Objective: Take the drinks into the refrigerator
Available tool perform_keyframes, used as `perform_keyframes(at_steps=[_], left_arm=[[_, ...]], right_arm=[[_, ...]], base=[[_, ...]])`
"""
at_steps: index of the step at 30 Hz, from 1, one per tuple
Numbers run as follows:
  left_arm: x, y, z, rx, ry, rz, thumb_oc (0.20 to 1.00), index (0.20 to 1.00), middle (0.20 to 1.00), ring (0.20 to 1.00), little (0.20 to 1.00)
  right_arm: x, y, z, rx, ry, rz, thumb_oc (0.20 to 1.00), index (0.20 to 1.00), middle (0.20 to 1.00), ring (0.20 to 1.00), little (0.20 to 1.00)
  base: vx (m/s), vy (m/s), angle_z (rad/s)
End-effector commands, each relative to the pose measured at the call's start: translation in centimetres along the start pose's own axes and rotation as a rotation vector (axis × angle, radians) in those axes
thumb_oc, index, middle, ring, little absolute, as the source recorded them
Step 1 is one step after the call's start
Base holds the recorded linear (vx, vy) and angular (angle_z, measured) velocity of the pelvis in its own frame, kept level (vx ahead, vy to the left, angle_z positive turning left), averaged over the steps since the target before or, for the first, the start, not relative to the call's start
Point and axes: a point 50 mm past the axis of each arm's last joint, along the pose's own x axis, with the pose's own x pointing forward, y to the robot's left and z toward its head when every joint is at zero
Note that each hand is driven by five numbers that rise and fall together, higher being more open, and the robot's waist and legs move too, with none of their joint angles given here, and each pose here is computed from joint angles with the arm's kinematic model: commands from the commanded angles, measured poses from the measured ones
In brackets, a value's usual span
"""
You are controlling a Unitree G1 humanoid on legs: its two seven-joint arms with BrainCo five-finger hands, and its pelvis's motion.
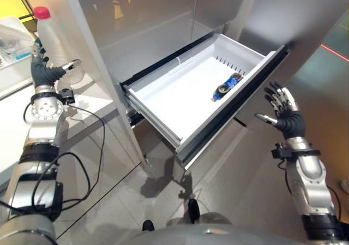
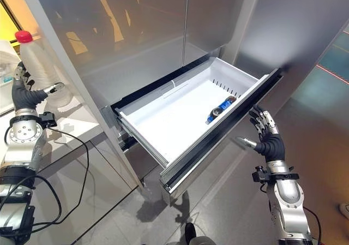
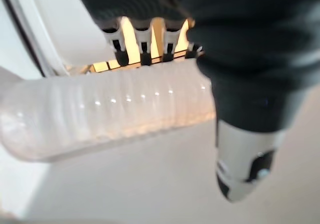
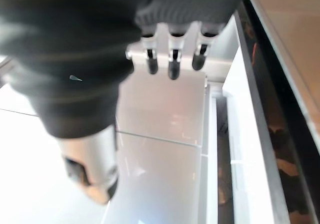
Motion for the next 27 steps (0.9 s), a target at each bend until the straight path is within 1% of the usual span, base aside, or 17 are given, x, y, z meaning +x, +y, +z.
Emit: perform_keyframes(at_steps=[1,6,15,16,17,18,19,27], left_arm=[[3.8,-1.9,9.0,-0.069,-0.316,-0.071,1.000,1.000,1.000,1.000,1.000],[4.6,-2.4,10.7,-0.093,-0.346,-0.095,1.000,1.000,1.000,1.000,1.000],[5.1,-3.6,11.7,-0.124,-0.352,-0.114,1.000,1.000,1.000,1.000,1.000],[5.0,-3.9,11.7,-0.129,-0.352,-0.129,0.909,0.909,0.909,0.909,0.909],[5.0,-4.1,11.7,-0.127,-0.350,-0.138,0.514,0.514,0.514,0.514,0.514],[4.9,-4.3,11.6,-0.126,-0.346,-0.152,0.476,0.476,0.476,0.476,0.476],[4.8,-4.5,11.4,-0.124,-0.340,-0.161,0.200,0.200,0.200,0.200,0.200],[4.4,-5.1,10.6,-0.118,-0.320,-0.186,0.200,0.200,0.200,0.200,0.200]], right_arm=[[1.5,-0.2,3.5,-0.020,-0.181,0.036,1.000,1.000,1.000,1.000,1.000],[1.7,0.1,3.4,-0.010,-0.179,0.042,1.000,1.000,1.000,1.000,1.000],[1.9,0.5,3.5,0.004,-0.189,0.051,1.000,1.000,1.000,1.000,1.000],[1.9,0.4,3.5,0.002,-0.190,0.049,1.000,1.000,1.000,1.000,1.000],[2.0,0.4,3.6,0.002,-0.192,0.048,1.000,1.000,1.000,1.000,1.000],[2.0,0.4,3.7,0.003,-0.199,0.047,1.000,1.000,1.000,1.000,1.000],[2.0,0.4,3.7,0.002,-0.199,0.045,1.000,1.000,1.000,1.000,1.000],[2.1,0.4,3.7,-0.001,-0.200,0.039,1.000,1.000,1.000,1.000,1.000]], base=[[0.00,0.000,0.00],[0.00,0.000,0.00],[0.00,0.000,0.00],[0.00,0.000,0.00],[0.00,0.000,0.00],[0.00,0.000,0.00],[0.00,0.000,0.00],[0.00,0.000,0.00]])
